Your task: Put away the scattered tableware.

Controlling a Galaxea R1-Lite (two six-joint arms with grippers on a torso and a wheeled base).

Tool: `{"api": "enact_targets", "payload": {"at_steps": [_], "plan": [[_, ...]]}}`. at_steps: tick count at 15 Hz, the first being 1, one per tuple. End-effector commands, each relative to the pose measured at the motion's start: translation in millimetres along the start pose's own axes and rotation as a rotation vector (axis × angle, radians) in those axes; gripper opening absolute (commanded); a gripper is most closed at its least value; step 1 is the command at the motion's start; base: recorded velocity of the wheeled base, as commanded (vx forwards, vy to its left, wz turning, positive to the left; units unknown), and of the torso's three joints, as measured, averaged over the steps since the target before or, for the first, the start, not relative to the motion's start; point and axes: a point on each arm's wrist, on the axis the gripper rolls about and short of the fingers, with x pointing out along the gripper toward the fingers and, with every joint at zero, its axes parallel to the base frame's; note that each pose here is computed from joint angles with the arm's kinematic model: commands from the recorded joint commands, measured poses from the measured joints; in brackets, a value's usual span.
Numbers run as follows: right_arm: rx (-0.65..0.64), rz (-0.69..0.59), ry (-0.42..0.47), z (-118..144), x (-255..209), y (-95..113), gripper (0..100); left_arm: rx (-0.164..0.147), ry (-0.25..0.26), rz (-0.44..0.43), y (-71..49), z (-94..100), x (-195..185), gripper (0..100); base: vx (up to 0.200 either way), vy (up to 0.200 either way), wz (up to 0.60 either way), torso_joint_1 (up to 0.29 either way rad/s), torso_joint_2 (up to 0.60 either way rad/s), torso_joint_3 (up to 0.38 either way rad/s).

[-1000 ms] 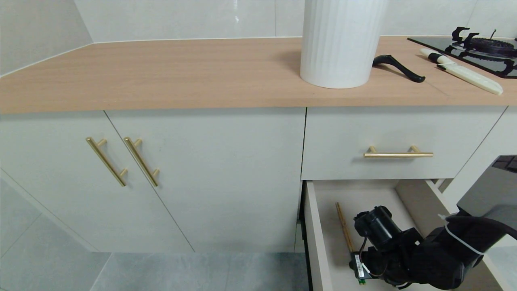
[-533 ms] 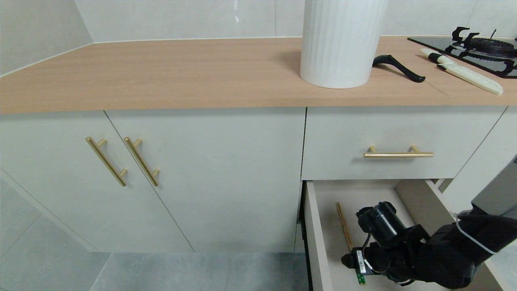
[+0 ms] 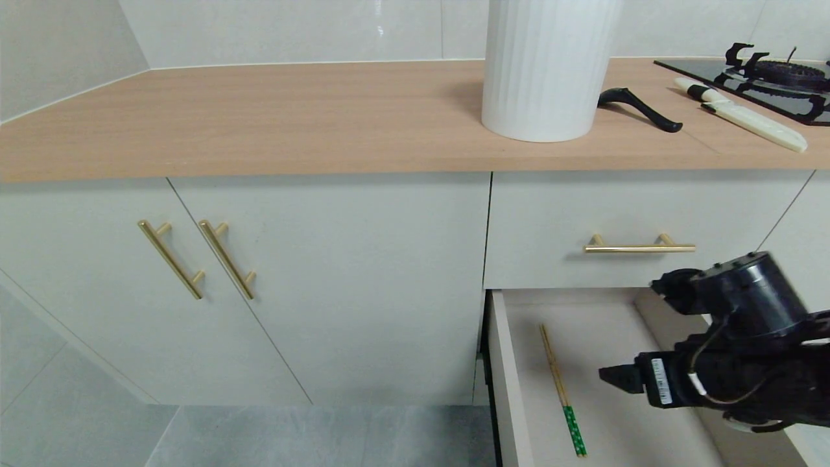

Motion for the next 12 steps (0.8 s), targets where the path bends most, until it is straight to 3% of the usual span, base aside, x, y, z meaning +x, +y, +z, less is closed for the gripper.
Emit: {"api": "enact_targets", "payload": {"at_steps": [1,3,6,12], "plan": [[0.043,0.037,-0.188,21,-86,-22,100,0.0,0.0,0.001,0.0,0.1,0,100,0.0,0.0,0.0,0.0,0.0,0.0],[0.034,0.042,-0.207,19,-112,-28,100,0.0,0.0,0.001,0.0,0.1,0,100,0.0,0.0,0.0,0.0,0.0,0.0],[-0.04,0.067,-0.305,9,-143,-38,100,-0.001,0.0,0.001,0.0,0.1,0,100,0.0,0.0,0.0,0.0,0.0,0.0],[-0.058,0.071,-0.352,5,-153,-41,100,0.0,0.0,0.001,0.0,0.1,0,100,0.0,0.0,0.0,0.01,-0.02,-0.005]]}}
